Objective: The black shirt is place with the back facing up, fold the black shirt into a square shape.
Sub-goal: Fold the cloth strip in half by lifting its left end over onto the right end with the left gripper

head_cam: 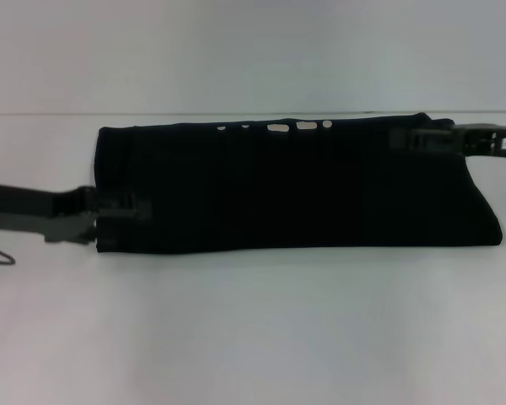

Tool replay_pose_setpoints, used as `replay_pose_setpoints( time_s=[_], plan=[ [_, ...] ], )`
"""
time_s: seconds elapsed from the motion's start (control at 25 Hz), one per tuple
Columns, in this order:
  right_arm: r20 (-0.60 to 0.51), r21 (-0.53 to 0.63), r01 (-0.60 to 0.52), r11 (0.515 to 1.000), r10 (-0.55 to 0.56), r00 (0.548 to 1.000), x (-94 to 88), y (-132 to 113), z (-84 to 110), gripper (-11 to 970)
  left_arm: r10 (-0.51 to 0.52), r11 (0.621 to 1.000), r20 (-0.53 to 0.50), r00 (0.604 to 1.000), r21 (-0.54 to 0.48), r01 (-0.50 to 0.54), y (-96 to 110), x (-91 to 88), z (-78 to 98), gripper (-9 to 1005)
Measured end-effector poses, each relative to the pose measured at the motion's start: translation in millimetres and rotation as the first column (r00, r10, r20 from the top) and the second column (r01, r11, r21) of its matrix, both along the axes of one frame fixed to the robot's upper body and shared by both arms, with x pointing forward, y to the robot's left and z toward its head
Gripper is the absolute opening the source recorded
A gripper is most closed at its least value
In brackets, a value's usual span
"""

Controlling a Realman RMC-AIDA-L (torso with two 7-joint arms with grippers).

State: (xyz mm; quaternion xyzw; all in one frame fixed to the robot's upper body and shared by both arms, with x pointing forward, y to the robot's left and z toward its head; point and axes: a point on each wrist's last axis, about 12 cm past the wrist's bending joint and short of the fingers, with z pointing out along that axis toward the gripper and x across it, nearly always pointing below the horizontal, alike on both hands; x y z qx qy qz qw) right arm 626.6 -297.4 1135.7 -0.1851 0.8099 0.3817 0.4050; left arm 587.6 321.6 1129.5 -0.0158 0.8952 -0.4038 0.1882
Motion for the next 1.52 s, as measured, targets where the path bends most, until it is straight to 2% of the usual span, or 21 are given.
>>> replay_pose_setpoints(
  time_s=[0.28,0.44,0.6,0.8,1.0,1.52],
  plan=[
    [0.014,-0.021,-0.023,1.000,0.024,1.000,3.4,9.4,0.8,927,0.098,0.992,-0.187,0.977,-0.061,-0.111,-5.6,-5.3,-18.8,919],
    [0.016,-0.020,-0.024,1.000,0.025,1.000,4.4,10.2,1.9,927,0.187,0.965,-0.317,0.930,-0.119,-0.234,-5.3,-9.7,-28.7,920],
    [0.018,-0.020,-0.019,1.000,0.020,1.000,5.6,10.7,2.6,927,0.237,0.932,-0.390,0.890,-0.169,-0.322,-4.0,-10.5,-31.2,920],
    [0.021,-0.029,0.004,1.000,-0.003,1.000,7.6,10.7,0.2,927,0.278,0.909,-0.427,0.860,-0.172,-0.380,-5.9,-10.5,-37.7,919],
    [0.026,-0.034,0.011,0.999,-0.010,1.000,9.1,13.0,-0.1,926,0.347,0.869,-0.452,0.822,-0.175,-0.463,-4.9,-8.8,-46.6,919],
    [0.033,-0.041,0.022,0.999,-0.020,0.999,11.8,14.9,0.1,926,0.414,0.852,-0.442,0.796,-0.118,-0.509,-0.8,-5.7,-54.3,920]
  ],
)
